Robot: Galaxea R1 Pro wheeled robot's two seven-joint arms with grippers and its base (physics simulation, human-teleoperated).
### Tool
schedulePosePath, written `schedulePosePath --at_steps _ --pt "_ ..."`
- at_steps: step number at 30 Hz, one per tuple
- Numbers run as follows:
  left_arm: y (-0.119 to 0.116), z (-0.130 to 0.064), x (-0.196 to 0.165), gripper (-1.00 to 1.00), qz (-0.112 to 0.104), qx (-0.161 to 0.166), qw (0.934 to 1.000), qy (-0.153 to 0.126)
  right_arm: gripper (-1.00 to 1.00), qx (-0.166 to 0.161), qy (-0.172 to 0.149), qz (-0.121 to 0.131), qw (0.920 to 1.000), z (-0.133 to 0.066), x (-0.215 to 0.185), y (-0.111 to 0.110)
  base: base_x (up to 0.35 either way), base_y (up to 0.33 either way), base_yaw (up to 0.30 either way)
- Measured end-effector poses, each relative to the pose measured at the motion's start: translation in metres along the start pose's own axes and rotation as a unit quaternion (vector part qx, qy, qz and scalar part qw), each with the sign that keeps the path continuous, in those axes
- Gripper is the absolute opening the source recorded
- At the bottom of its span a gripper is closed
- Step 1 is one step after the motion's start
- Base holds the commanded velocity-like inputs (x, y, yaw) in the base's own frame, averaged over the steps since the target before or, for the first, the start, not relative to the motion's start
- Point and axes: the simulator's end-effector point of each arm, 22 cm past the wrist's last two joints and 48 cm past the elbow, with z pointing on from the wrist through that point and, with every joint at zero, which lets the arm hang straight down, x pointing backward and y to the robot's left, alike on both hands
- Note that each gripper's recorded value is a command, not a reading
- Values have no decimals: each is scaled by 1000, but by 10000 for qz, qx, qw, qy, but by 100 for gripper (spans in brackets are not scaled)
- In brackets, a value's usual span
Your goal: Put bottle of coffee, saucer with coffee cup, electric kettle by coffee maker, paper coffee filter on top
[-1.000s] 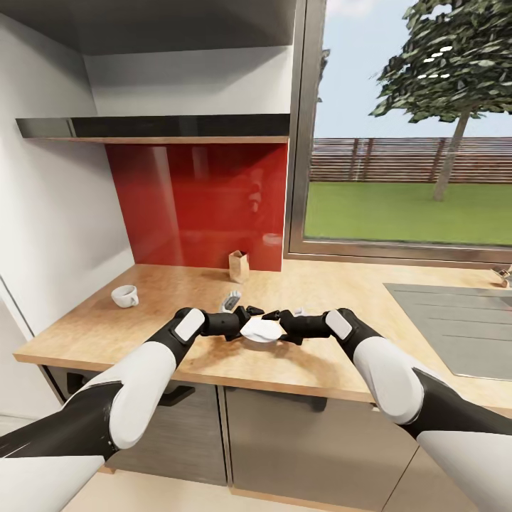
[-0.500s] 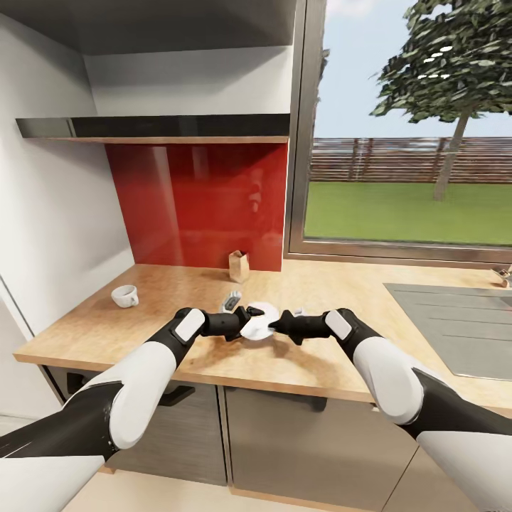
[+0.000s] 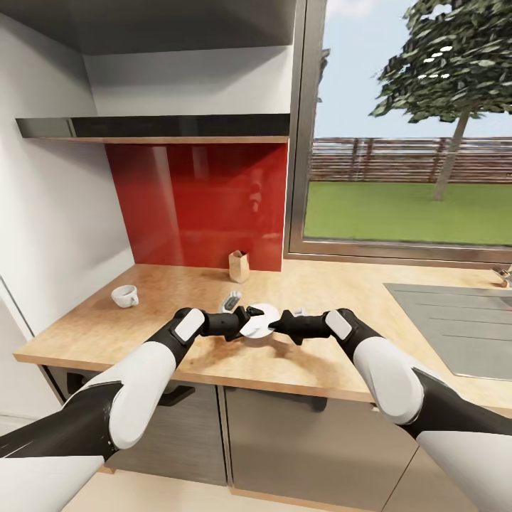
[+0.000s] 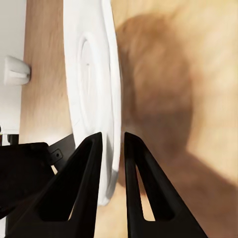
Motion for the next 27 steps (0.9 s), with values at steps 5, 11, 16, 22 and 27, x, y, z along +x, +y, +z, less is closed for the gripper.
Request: schedulePosePath --at_steps 5,11,16,22,27 --pt "1 -1 -2 100 2 -2 10000 -14 -100 -2 -2 2 10000 0 0 0 0 0 0" --pt "-8 -10 -20 100 210 27 9995 -215 -100 -164 -72 159 9997 -1 -4 7 0 0 0" --pt "-9 -23 -37 100 294 24 9991 -300 -100 -199 -78 188 9996 -2 -5 9 0 0 0" --pt "-10 -35 -51 100 207 131 9989 -406 -100 87 -26 -72 9999 -4 -4 -5 0 0 0" --pt "-8 -37 -54 100 203 119 9988 -427 -100 -90 -78 10 9999 -7 -8 1 0 0 0"
